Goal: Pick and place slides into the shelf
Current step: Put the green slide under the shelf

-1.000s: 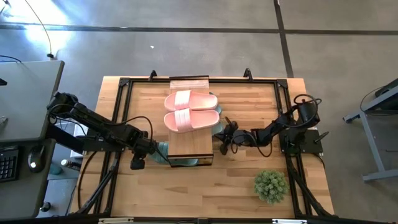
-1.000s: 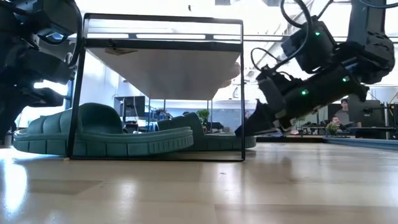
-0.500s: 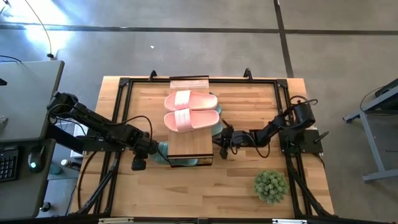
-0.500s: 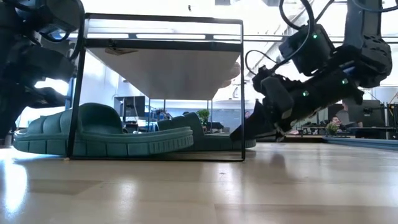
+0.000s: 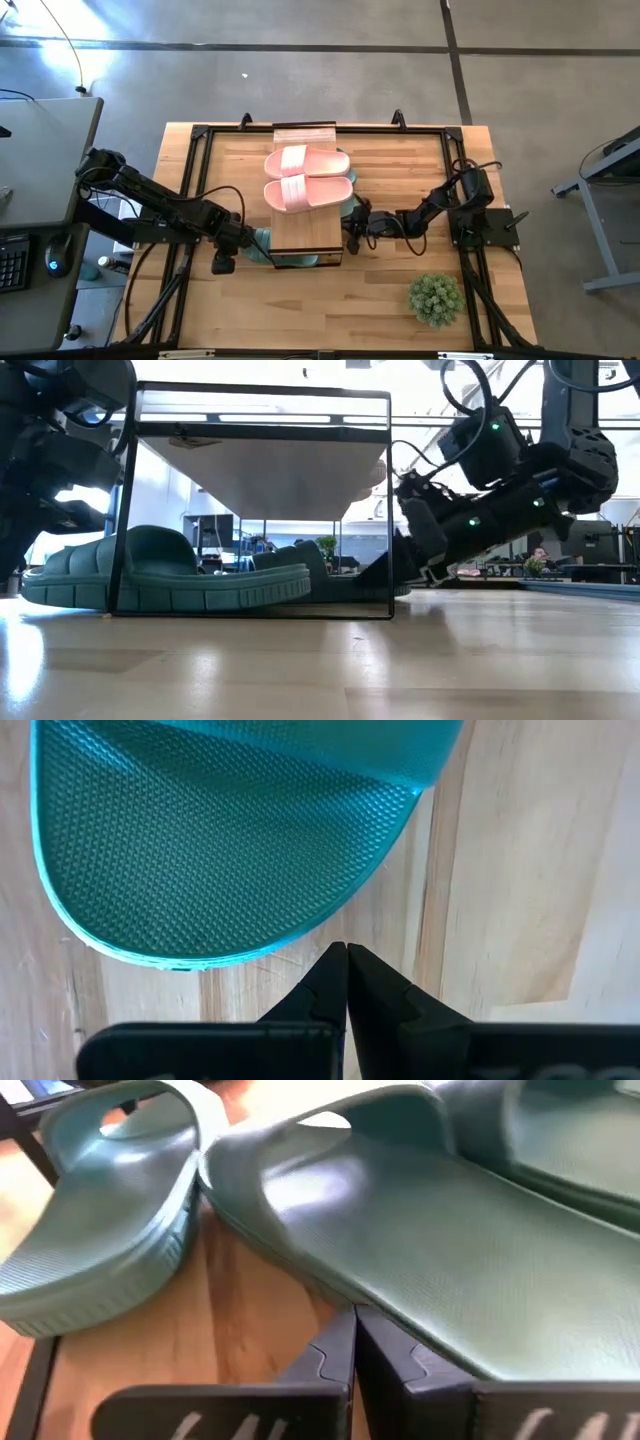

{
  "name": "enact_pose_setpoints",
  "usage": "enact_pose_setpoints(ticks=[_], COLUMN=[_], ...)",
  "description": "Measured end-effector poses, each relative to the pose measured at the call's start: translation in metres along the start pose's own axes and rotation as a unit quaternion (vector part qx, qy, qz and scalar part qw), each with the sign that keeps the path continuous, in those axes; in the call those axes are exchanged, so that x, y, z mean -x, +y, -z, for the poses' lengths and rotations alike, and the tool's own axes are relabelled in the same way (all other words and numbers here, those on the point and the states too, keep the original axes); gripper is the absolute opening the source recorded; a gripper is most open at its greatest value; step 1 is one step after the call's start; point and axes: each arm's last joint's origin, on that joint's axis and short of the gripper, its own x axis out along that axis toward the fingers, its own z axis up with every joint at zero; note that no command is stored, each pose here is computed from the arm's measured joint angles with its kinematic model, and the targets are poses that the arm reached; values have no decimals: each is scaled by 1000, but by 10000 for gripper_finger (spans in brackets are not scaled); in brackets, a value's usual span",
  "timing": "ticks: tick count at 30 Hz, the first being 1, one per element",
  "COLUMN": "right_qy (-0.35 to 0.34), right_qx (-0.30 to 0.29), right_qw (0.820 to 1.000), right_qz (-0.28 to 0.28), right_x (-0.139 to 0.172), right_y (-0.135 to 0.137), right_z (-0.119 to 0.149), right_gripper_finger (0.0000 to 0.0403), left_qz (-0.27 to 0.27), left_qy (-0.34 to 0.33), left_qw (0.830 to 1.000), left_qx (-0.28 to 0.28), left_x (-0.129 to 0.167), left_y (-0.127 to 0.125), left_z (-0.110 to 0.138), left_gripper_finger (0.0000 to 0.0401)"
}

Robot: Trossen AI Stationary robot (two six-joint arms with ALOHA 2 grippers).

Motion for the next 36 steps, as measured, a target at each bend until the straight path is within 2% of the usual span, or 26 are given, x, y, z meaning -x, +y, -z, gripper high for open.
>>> enact_pose_setpoints(ticks=[4,13,24,36], right_qy=[-6,-4,-15,-21], right_qx=[26,29,11,9], right_qw=[1000,1000,1000,1000], right_qz=[-9,-8,11,7], right_x=[-11,-26,-27,-27], right_y=[7,16,15,15], right_z=[-3,1,0,-2], right_gripper_finger=[0,0,0,0], left_qz=[0,2,28,70], left_qy=[0,-5,-14,2], left_qw=[1000,1000,1000,997], left_qx=[0,7,1,-19], left_x=[0,0,0,0], left_y=[0,0,-3,-5], left_z=[0,-1,-4,-3], left_gripper_finger=[0,0,0,0])
